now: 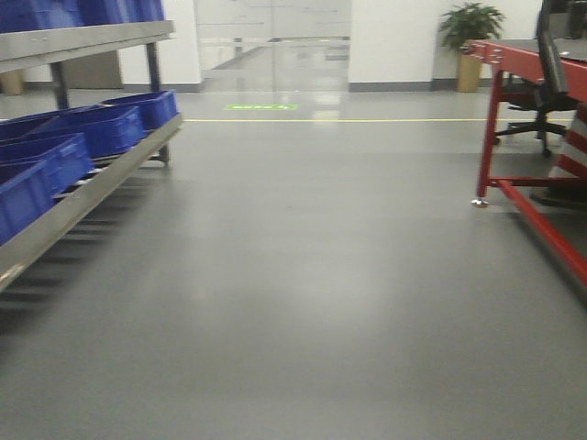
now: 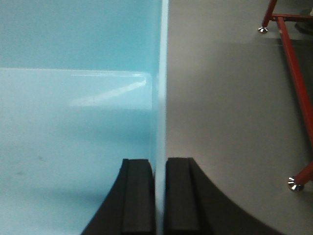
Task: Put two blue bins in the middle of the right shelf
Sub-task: 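Drive across the floor toward the other shelf unit carrying the bin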
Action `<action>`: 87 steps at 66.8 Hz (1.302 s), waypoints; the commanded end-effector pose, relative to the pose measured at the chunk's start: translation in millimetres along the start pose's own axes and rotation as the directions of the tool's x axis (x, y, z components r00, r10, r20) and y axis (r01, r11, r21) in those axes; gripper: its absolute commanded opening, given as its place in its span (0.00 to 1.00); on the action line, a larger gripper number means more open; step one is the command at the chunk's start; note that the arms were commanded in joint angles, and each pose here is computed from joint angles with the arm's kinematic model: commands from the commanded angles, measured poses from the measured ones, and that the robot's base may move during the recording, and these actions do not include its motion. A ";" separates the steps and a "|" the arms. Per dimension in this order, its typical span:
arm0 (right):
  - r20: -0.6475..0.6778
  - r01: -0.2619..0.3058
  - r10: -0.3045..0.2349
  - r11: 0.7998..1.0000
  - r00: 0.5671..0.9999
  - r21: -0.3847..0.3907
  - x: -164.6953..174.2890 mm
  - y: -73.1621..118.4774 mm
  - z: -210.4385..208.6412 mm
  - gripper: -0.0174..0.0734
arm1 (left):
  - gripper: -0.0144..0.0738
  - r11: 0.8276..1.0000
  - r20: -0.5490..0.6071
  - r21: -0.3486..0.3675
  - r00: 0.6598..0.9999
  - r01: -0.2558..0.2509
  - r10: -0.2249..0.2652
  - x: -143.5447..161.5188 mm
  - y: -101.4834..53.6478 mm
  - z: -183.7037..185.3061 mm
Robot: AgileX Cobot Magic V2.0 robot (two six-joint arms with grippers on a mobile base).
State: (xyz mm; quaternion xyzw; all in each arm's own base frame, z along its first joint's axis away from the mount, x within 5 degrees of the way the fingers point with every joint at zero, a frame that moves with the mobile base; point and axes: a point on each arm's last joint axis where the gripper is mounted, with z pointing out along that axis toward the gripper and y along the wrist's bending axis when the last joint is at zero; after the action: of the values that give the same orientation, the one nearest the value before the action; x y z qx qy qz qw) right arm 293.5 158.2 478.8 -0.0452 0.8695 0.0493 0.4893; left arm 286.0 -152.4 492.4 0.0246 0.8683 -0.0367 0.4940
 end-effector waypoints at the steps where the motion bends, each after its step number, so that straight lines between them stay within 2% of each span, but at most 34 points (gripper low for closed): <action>1: 0.073 -0.006 0.010 0.999 0.997 -0.049 -8.1 3.6 -8.3 0.01 | 0.04 0.998 0.057 0.061 0.998 0.015 -0.018 -7.0 -5.1 -5.9; 87: 0.073 -0.006 0.010 0.999 0.997 -0.049 -8.1 3.6 -8.3 0.01 | 0.04 0.998 0.057 0.061 0.998 0.015 -0.018 -7.0 -5.1 -5.9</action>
State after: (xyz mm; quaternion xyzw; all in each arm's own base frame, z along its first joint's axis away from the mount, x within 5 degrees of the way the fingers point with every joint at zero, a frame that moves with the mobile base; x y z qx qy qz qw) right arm 293.6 158.1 478.9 -0.0444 0.8694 0.0489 0.4897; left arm 287.4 -153.5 490.8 0.0252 0.8695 -0.0365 0.4919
